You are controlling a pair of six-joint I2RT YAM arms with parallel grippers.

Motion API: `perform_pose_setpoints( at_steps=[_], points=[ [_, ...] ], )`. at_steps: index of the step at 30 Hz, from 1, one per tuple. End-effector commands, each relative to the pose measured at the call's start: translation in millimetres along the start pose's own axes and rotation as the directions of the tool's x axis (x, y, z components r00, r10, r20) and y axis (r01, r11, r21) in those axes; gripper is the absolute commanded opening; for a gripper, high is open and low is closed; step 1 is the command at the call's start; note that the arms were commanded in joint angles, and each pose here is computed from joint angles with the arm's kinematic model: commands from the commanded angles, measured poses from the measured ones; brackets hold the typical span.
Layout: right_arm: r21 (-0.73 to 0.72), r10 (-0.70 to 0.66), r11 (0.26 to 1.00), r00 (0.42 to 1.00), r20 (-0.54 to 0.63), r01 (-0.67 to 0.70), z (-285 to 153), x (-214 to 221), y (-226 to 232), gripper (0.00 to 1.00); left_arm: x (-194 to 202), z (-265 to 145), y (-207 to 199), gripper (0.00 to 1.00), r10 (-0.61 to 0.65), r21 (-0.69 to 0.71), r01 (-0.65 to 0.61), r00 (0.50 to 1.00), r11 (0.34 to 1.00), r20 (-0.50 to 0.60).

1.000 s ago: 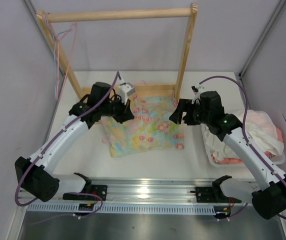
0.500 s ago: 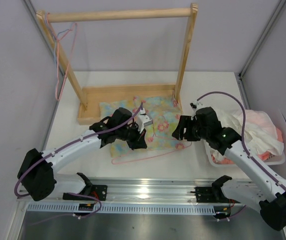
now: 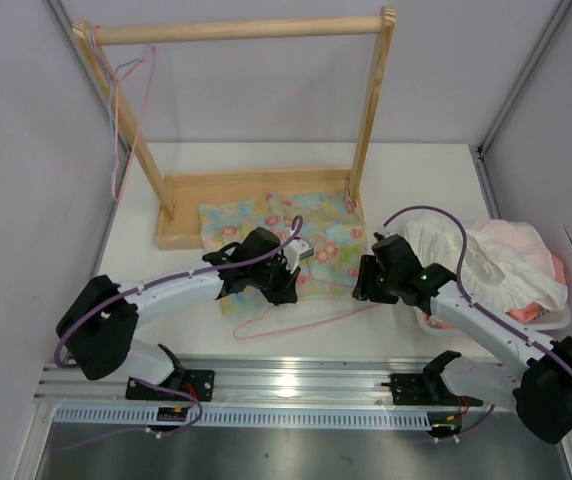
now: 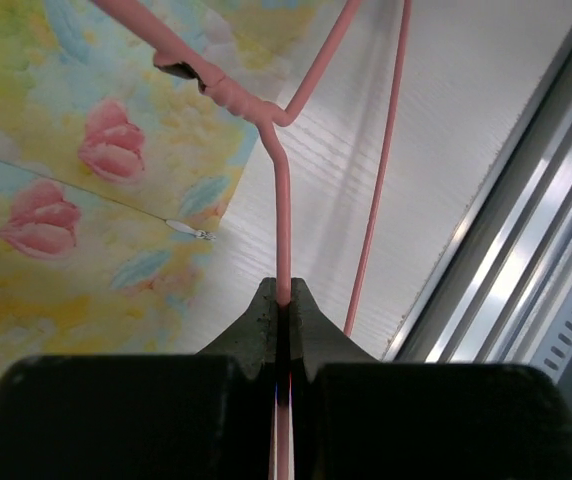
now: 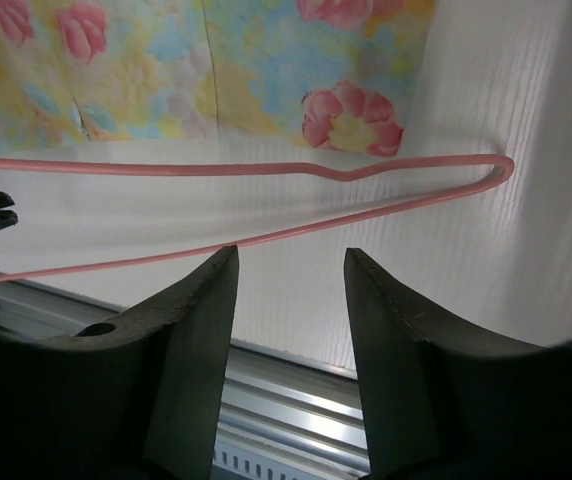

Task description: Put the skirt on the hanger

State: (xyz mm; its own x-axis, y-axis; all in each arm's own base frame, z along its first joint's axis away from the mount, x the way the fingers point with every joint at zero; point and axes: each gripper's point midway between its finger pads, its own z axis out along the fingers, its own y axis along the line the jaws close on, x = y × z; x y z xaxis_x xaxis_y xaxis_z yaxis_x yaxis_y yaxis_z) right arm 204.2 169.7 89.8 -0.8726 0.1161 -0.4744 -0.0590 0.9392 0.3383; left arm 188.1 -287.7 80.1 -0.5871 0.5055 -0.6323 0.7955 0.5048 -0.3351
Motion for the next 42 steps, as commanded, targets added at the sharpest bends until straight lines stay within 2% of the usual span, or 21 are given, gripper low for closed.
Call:
perform_pose_setpoints(
  at_steps=[1, 4, 7, 25, 34, 42],
  points=[
    [0.003, 0.014, 1.0, 0.998, 0.067, -0.014, 10.9, -17.7, 5.7, 0.47, -13.9, 6.7, 12.6, 0.0, 0.003, -0.072, 0.0, 0.999, 0.997, 0.042],
    [0.004, 0.032, 0.999, 0.997, 0.069, -0.033, 19.9, -16.8, 5.2, 0.42, -12.4, 7.6, 20.5, 0.0, 0.002, -0.113, 0.002, 1.0, 0.994, 0.029],
    [0.018, 0.047, 0.999, 0.997, 0.063, -0.048, 30.6, -11.6, 0.6, 0.41, -11.6, 7.9, 23.2, 0.0, 0.005, -0.128, -0.003, 1.0, 0.992, 0.021],
    [0.107, 0.09, 0.989, 0.991, 0.098, -0.1, 57.8, -17.9, -29.9, 0.43, -10.1, 10.3, 32.6, 0.0, 0.01, -0.169, -0.017, 0.999, 0.986, -0.039],
    [0.114, 0.1, 0.987, 0.989, 0.105, -0.112, 67.2, -11.3, -35.6, 0.44, 6.1, 18.6, 35.7, 0.0, -0.015, -0.162, 0.0, 0.996, 0.987, -0.093],
    [0.112, 0.1, 0.987, 0.99, 0.104, -0.111, 75.3, -10.4, -34.7, 0.44, 6.8, 17.2, 37.4, 0.0, -0.016, -0.176, -0.001, 0.995, 0.984, -0.094]
  ],
)
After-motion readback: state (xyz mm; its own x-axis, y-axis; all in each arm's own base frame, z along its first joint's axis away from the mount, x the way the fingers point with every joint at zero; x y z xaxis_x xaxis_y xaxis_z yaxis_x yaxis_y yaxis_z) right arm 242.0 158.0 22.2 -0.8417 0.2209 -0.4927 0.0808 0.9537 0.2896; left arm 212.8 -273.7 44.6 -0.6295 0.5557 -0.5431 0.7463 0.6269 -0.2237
